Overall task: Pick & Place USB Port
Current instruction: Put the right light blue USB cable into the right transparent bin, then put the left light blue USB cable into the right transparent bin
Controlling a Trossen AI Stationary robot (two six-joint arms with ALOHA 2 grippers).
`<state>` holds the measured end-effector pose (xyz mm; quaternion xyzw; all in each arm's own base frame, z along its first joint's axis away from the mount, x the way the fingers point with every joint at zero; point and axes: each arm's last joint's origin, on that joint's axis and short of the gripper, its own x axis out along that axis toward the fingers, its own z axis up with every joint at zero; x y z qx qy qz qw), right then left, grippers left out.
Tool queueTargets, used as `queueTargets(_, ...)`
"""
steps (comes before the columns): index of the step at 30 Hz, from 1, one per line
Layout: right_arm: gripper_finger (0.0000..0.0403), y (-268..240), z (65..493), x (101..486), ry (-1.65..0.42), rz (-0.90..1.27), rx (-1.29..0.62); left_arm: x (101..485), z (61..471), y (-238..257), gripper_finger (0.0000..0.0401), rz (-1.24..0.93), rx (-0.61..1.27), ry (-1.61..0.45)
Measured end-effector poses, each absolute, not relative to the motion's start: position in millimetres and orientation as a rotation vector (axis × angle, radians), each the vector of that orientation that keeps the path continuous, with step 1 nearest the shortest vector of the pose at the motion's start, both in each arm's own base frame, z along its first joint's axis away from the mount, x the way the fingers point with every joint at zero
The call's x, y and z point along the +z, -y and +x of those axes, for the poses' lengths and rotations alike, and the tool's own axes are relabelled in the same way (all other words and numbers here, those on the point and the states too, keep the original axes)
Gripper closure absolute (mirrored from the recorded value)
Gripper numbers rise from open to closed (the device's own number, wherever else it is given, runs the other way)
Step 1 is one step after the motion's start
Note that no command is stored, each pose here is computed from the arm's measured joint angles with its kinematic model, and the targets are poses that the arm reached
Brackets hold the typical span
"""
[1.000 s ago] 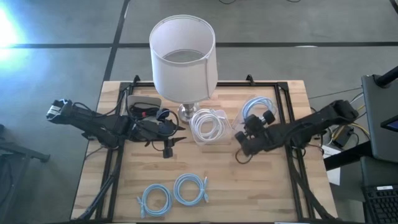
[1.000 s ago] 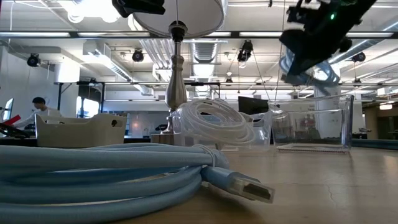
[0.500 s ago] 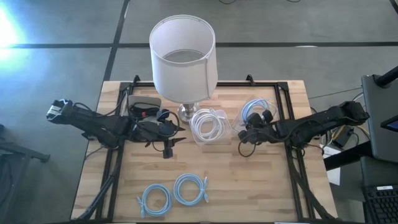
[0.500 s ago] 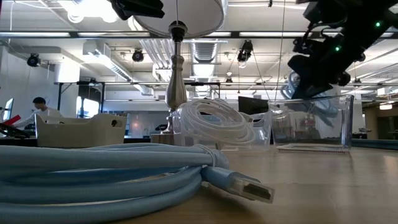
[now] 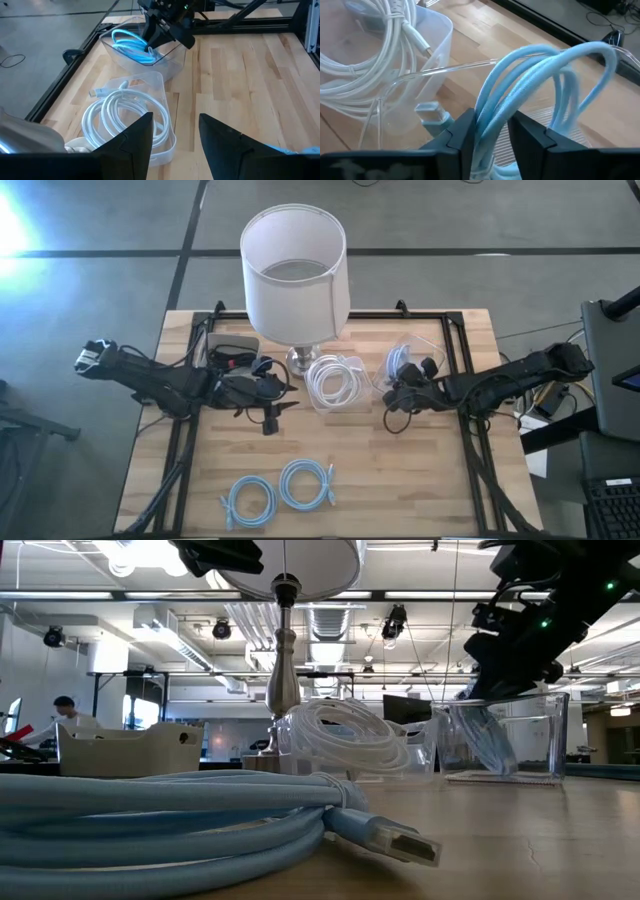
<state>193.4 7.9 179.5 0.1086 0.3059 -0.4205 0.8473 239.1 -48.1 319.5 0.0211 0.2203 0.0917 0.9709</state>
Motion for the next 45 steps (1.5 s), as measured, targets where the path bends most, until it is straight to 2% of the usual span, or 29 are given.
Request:
queueTargets(13, 0.0253, -10, 198, 187, -0.656, 0.181, -0.839, 318, 239, 48, 0.0238, 0.023, 0.190, -0.449)
queueTargets(18, 0.0247, -14, 214, 221, -0.601, 0.168, -0.766, 309, 239, 49, 0.0238, 0.007, 0.178, -0.474)
queueTargets(25, 0.0255, -27, 233, 269, -0.472, 0.199, -0.597, 293, 236, 56, 0.0238, -0.066, 0.004, -0.558)
queueTargets(30, 0.0265, -36, 240, 279, -0.420, 0.155, -0.453, 269, 230, 69, 0.0238, -0.166, -0.053, -0.634)
queueTargets(39, 0.0282, -37, 241, 279, -0.413, 0.114, -0.438, 199, 233, 93, 0.0238, -0.357, -0.038, -0.743)
queueTargets(45, 0.0290, -38, 241, 277, -0.440, 0.074, -0.384, 171, 227, 103, 0.0238, -0.376, -0.130, -1.018)
